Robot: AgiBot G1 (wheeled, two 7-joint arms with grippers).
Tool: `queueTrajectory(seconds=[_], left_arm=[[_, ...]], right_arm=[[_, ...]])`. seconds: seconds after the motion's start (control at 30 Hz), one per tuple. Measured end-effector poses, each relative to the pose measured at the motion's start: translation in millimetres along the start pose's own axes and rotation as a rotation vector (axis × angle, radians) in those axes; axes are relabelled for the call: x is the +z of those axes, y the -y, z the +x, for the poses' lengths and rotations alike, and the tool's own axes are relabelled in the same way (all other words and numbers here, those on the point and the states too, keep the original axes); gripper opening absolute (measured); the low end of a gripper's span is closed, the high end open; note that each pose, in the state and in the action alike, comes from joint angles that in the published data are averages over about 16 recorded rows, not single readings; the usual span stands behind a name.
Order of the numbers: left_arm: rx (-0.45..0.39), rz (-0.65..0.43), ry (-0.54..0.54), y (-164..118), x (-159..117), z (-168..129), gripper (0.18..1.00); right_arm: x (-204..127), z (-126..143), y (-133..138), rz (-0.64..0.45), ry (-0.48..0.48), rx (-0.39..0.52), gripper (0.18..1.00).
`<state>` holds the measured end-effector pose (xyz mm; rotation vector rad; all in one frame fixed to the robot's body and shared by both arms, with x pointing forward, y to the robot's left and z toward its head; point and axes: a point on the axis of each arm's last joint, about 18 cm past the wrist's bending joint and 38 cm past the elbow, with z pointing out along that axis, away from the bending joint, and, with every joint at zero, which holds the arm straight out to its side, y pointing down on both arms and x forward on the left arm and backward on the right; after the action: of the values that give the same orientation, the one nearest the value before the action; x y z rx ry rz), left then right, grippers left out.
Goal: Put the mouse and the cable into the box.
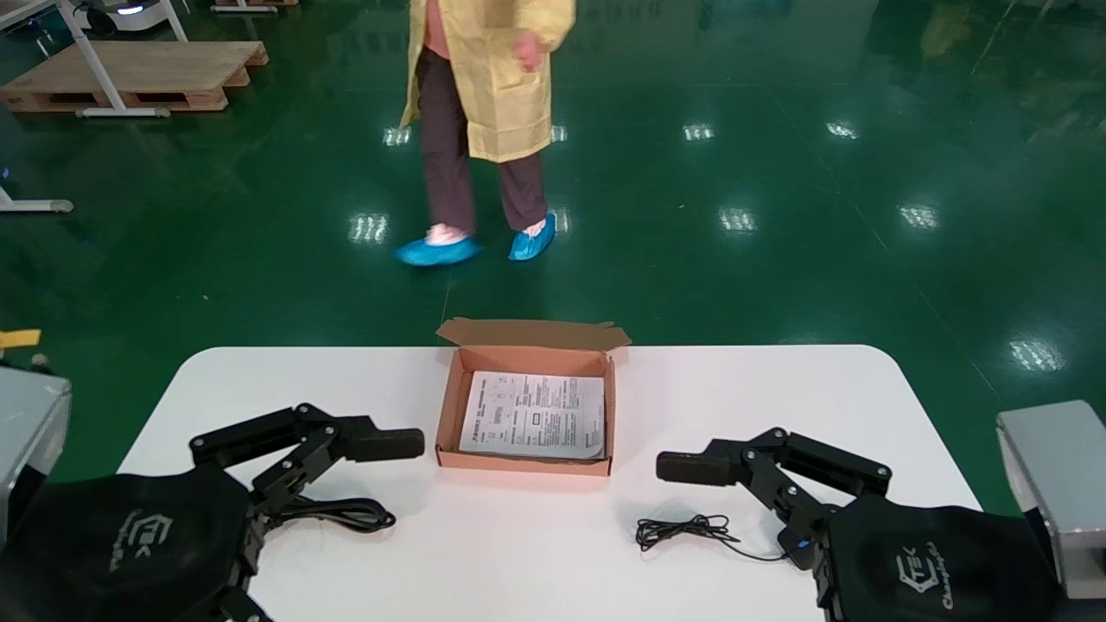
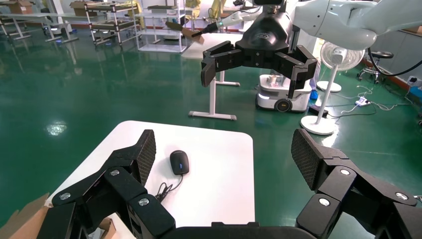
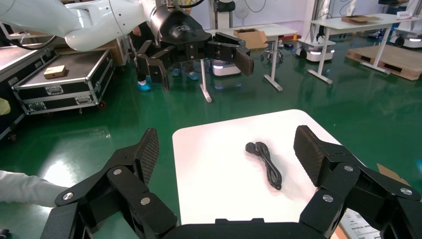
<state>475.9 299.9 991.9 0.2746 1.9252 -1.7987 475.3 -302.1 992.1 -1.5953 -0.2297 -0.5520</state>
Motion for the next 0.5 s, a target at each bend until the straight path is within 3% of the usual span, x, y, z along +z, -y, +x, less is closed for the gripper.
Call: queueTrajectory(seconds=[0.5], left_arm=[[0.000,0.000,0.000,0.0,0.0,0.0,1.001]], right_arm=[[0.0,0.0,0.0,0.000,0.000,0.000,1.001]])
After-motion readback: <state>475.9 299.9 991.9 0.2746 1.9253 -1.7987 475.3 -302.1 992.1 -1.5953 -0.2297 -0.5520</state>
